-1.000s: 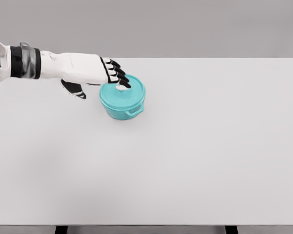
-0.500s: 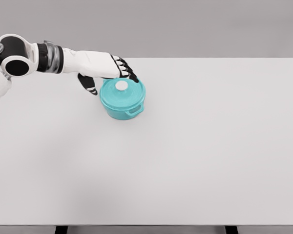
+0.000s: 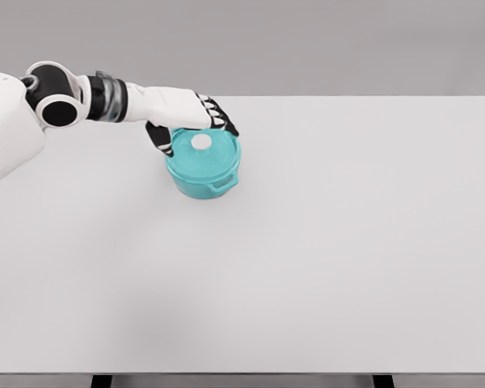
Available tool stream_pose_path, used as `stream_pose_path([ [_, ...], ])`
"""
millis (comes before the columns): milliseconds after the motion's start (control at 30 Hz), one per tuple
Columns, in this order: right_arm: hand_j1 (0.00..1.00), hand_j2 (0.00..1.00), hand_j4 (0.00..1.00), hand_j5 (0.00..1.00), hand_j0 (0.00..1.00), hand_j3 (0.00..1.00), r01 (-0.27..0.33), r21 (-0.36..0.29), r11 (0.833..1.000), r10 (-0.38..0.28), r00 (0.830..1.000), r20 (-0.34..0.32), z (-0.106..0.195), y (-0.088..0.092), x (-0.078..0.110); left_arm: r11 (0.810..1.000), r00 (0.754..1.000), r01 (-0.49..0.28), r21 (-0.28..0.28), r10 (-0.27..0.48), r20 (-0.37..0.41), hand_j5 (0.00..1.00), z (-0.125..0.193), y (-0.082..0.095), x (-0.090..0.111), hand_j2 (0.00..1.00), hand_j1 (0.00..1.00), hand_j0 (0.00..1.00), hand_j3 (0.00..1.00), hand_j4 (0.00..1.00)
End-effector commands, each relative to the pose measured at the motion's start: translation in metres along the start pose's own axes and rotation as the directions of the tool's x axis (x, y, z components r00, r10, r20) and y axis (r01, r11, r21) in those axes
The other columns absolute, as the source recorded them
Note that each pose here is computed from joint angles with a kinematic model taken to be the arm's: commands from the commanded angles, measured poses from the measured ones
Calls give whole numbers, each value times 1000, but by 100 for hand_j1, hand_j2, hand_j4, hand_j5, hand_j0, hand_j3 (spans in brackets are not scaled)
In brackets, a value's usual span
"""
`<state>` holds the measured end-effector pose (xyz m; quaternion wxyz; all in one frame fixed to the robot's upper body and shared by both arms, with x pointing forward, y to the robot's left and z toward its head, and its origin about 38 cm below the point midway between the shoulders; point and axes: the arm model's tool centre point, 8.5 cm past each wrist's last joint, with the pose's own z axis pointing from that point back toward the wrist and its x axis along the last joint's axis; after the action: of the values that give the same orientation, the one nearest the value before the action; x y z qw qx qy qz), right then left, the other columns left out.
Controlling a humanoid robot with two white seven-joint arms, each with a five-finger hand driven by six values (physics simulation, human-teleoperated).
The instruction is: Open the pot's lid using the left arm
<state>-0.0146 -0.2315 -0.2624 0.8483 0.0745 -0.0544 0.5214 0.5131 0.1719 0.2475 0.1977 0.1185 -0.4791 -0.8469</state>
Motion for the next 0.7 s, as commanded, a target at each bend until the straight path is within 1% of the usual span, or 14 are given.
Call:
stream_pose_path([
  [0,100,100,100,100,100,100,0,0,1000,0,1000,0,0,0,0,1000,1000,12,16,-12,-8,100,-2,2,0,100,100,100,100,100],
  [100,100,100,100,100,100,100,0,0,1000,0,1000,0,0,0,0,1000,1000,10,9,-10,-20,92,-1,-1,-3,92,92,92,92,92],
  [133,100,100,100,100,100,100,0,0,1000,0,1000,0,0,0,0,1000,1000,11,7,-11,-20,92,-1,-1,-3,92,92,92,92,92],
  [267,100,100,100,100,100,100,0,0,1000,0,1000,0,0,0,0,1000,1000,12,2,-12,-17,84,-2,-3,-2,84,84,84,84,84],
  [333,100,100,100,100,100,100,0,0,1000,0,1000,0,0,0,0,1000,1000,13,-4,-13,-14,82,-3,-4,-2,82,82,82,82,82],
  [433,100,100,100,100,100,100,0,0,1000,0,1000,0,0,0,0,1000,1000,14,-10,-14,-12,76,-4,-6,-1,76,76,76,76,76],
  [667,100,100,100,100,100,100,0,0,1000,0,1000,0,0,0,0,1000,1000,19,-16,-19,0,74,-10,-6,3,74,74,74,74,74],
])
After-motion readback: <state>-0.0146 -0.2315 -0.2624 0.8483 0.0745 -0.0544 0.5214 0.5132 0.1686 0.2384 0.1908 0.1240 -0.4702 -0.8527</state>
